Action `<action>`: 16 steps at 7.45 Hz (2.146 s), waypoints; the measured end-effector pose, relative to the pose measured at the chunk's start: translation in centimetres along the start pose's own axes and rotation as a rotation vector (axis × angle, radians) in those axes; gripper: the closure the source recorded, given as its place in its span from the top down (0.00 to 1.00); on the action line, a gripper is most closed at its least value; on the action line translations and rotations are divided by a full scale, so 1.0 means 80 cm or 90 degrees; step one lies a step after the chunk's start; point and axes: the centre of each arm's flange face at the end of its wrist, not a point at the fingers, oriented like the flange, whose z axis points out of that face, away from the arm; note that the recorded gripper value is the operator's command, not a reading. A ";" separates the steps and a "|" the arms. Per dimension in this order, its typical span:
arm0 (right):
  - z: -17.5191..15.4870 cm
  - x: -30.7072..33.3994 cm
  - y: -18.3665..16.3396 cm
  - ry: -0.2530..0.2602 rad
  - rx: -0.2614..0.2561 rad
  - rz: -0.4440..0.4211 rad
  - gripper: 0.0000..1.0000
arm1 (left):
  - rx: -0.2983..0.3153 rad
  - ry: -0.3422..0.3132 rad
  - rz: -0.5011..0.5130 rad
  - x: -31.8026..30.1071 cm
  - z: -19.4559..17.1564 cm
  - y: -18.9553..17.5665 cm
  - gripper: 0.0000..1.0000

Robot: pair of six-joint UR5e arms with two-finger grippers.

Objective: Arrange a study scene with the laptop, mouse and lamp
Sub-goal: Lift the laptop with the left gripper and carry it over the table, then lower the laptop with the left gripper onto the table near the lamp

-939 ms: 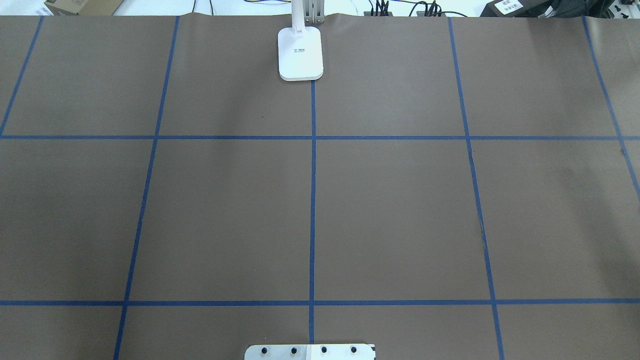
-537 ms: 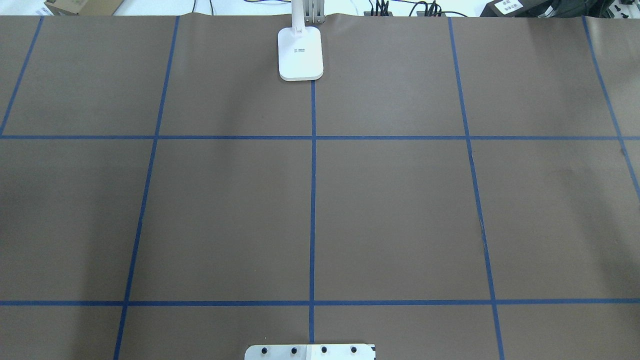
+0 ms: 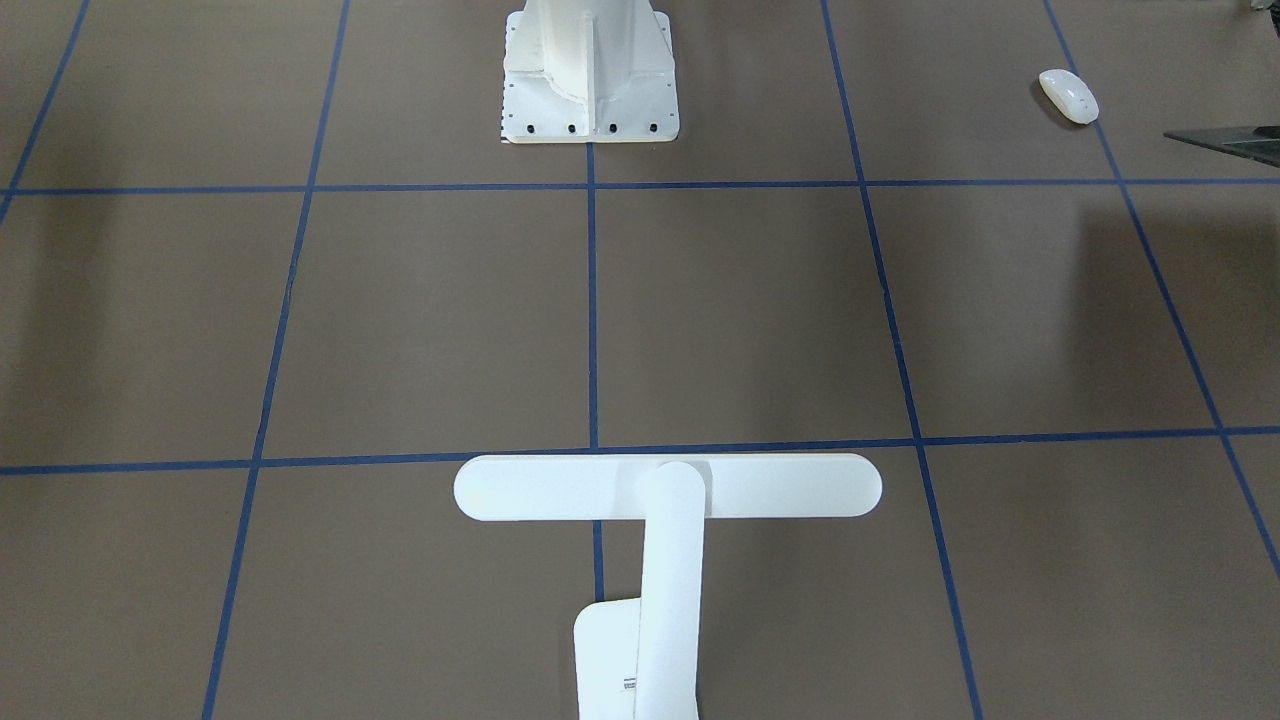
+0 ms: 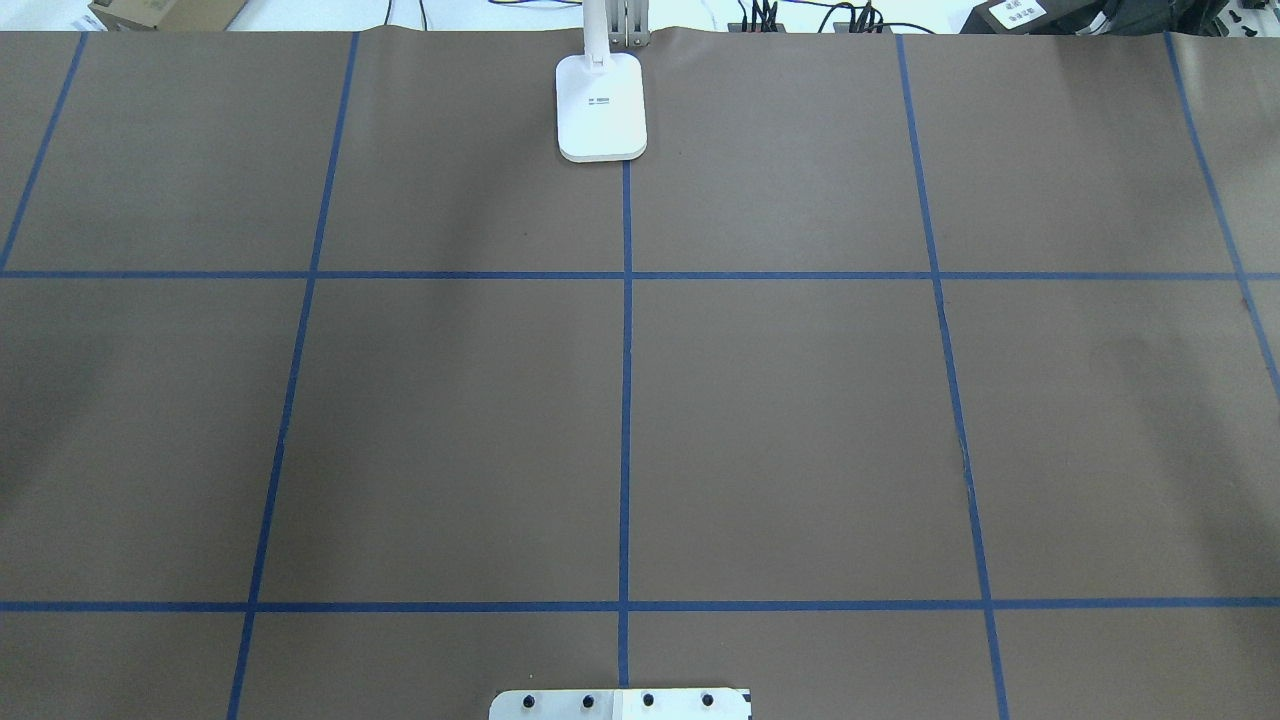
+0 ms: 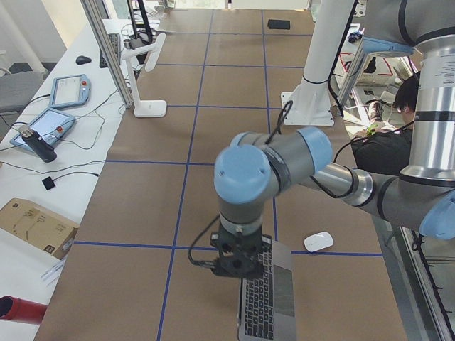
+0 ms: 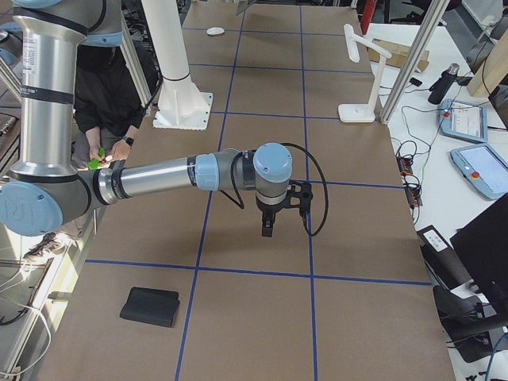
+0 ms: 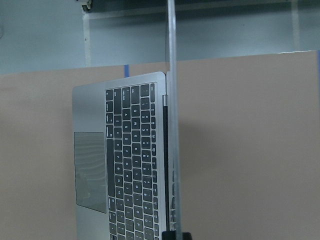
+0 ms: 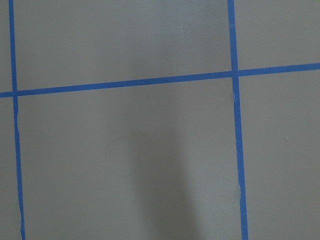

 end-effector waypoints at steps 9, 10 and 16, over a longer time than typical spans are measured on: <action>-0.006 0.001 -0.001 0.002 0.007 0.012 1.00 | -0.081 -0.073 -0.043 0.206 -0.059 0.555 0.00; -0.006 0.000 -0.002 0.002 0.007 0.013 1.00 | -0.083 -0.087 -0.044 0.205 -0.044 0.604 0.00; -0.004 0.003 0.001 0.002 0.004 0.021 1.00 | -0.058 -0.149 -0.008 0.239 0.026 0.801 0.00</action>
